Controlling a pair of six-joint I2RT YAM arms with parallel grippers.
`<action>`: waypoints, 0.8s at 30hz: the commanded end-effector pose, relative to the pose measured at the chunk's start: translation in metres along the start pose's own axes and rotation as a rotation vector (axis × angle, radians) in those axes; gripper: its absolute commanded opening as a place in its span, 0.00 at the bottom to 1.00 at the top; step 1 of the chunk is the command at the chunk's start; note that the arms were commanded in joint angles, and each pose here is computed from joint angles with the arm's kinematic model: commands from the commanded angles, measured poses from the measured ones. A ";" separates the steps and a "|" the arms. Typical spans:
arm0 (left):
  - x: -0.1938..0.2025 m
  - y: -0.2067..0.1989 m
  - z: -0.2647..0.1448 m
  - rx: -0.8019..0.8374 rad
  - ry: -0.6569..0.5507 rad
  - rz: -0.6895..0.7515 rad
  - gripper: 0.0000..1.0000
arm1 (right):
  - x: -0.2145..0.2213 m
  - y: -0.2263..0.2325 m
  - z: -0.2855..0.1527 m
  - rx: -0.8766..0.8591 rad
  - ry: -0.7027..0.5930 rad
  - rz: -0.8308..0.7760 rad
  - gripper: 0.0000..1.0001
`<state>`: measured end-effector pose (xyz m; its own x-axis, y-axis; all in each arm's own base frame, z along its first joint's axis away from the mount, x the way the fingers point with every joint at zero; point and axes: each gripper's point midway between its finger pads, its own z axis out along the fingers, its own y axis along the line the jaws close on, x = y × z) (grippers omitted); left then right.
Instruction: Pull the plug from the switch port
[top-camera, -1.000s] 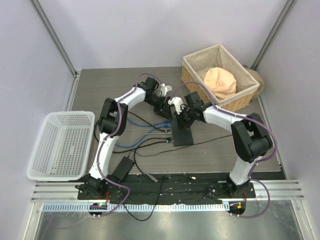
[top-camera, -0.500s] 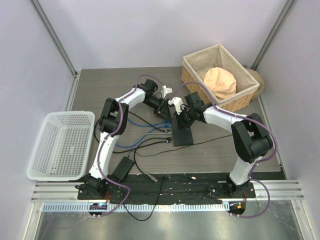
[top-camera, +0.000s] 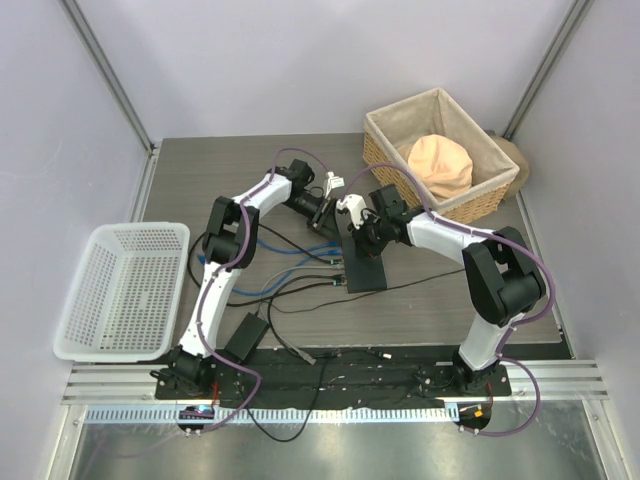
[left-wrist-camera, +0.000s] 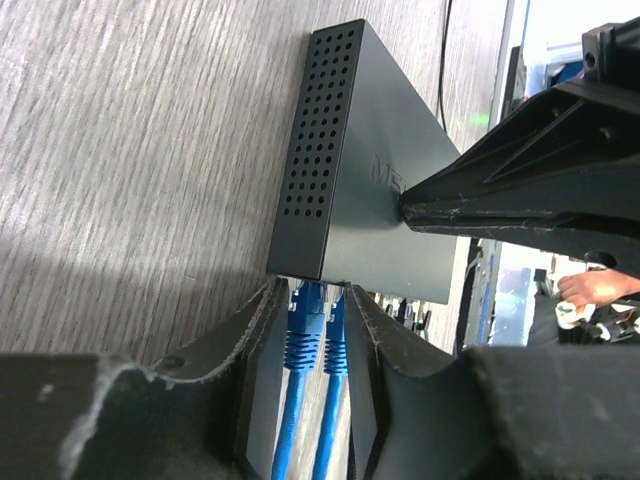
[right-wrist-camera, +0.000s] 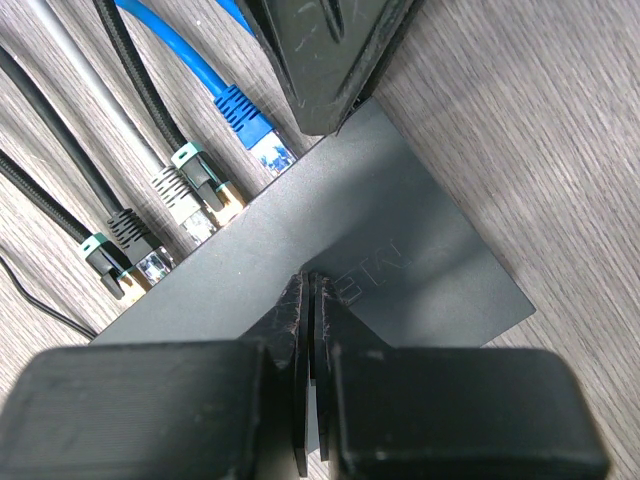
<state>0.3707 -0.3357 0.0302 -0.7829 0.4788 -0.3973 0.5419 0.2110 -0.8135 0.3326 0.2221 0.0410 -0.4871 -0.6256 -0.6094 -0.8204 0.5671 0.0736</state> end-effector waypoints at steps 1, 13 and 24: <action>0.071 0.036 0.013 -0.112 0.205 -0.155 0.31 | 0.059 -0.004 0.013 0.031 0.188 0.023 0.02; 0.066 0.042 0.014 -0.177 0.187 -0.261 0.00 | 0.058 -0.006 0.015 0.030 0.186 0.029 0.01; 0.075 0.034 0.004 -0.168 0.294 -0.196 0.00 | 0.057 -0.007 0.017 0.036 0.186 0.023 0.01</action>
<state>0.3699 -0.3308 0.0283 -0.7900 0.5139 -0.3343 0.5199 0.2726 -0.8096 0.3333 0.2227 0.0409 -0.4871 -0.6253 -0.6097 -0.8209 0.5661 0.0752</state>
